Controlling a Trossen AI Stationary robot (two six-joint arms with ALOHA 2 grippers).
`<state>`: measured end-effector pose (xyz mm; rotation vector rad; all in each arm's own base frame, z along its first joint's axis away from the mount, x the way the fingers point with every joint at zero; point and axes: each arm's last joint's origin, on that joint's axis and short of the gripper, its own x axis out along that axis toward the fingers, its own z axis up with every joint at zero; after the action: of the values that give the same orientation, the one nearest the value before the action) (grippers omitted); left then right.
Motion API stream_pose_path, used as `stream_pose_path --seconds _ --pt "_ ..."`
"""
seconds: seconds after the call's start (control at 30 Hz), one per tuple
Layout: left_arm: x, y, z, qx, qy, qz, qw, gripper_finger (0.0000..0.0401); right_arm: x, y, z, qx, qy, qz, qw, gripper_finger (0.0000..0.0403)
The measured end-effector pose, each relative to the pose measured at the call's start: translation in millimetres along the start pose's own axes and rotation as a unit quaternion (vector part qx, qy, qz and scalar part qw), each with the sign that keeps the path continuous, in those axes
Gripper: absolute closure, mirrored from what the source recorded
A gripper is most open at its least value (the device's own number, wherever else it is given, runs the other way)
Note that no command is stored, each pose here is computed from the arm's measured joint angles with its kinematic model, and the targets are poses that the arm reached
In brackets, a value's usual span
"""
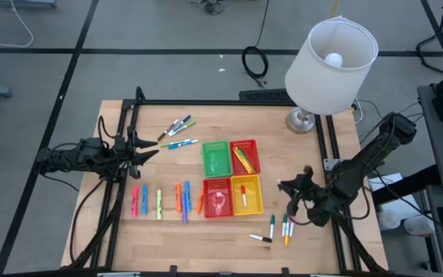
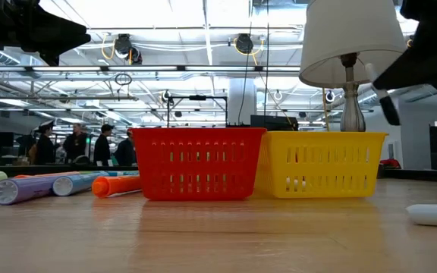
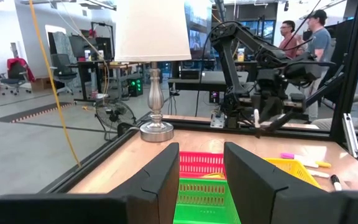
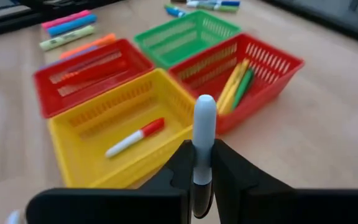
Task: Pick & Place Markers
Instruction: Put the small black highlighter pen into the yellow bin
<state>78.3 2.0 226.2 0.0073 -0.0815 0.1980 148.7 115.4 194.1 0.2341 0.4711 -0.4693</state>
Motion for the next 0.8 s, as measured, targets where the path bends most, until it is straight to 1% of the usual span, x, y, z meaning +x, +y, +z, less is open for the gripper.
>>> stream_pose_path --seconds 0.07,0.13,0.2,0.3,0.4,0.53,0.63,0.7,0.8 --pt "0.0 0.0 0.0 0.000 0.000 0.000 1.000 0.0267 4.7 -0.5 2.9 -0.010 -0.007 -0.006 1.000 0.0377" --pt "0.0 0.0 0.0 0.000 0.000 0.000 1.000 0.0267 11.5 -0.1 4.1 -0.019 -0.014 0.001 1.000 0.0376" --pt "0.0 0.0 0.0 0.000 0.000 0.000 1.000 0.0267 19.5 2.4 5.1 -0.033 -0.019 0.032 0.999 0.0376" --pt "0.0 0.0 0.0 0.000 0.000 0.000 1.000 0.0267 30.9 5.2 10.5 -0.047 -0.043 0.101 0.993 0.0376" --pt "0.0 0.0 0.0 0.000 0.000 0.000 1.000 0.0267 37.9 2.8 17.3 -0.084 -0.076 0.133 0.985 0.0377" --pt "0.0 0.0 0.0 0.000 0.000 0.000 1.000 0.0267 36.0 -3.9 29.4 -0.142 -0.092 0.161 0.972 0.0375" --pt "0.0 0.0 0.0 0.000 0.000 0.000 1.000 0.0267 26.8 -12.8 37.2 -0.177 -0.104 0.175 0.963 0.0376" --pt "0.0 0.0 0.0 0.000 0.000 0.000 1.000 0.0267 18.6 -21.4 41.1 -0.185 -0.109 0.175 0.961 0.0376" --pt "0.0 0.0 0.0 0.000 0.000 0.000 1.000 0.0267 10.5 -39.6 37.0 -0.180 -0.136 0.161 0.961 0.0376"
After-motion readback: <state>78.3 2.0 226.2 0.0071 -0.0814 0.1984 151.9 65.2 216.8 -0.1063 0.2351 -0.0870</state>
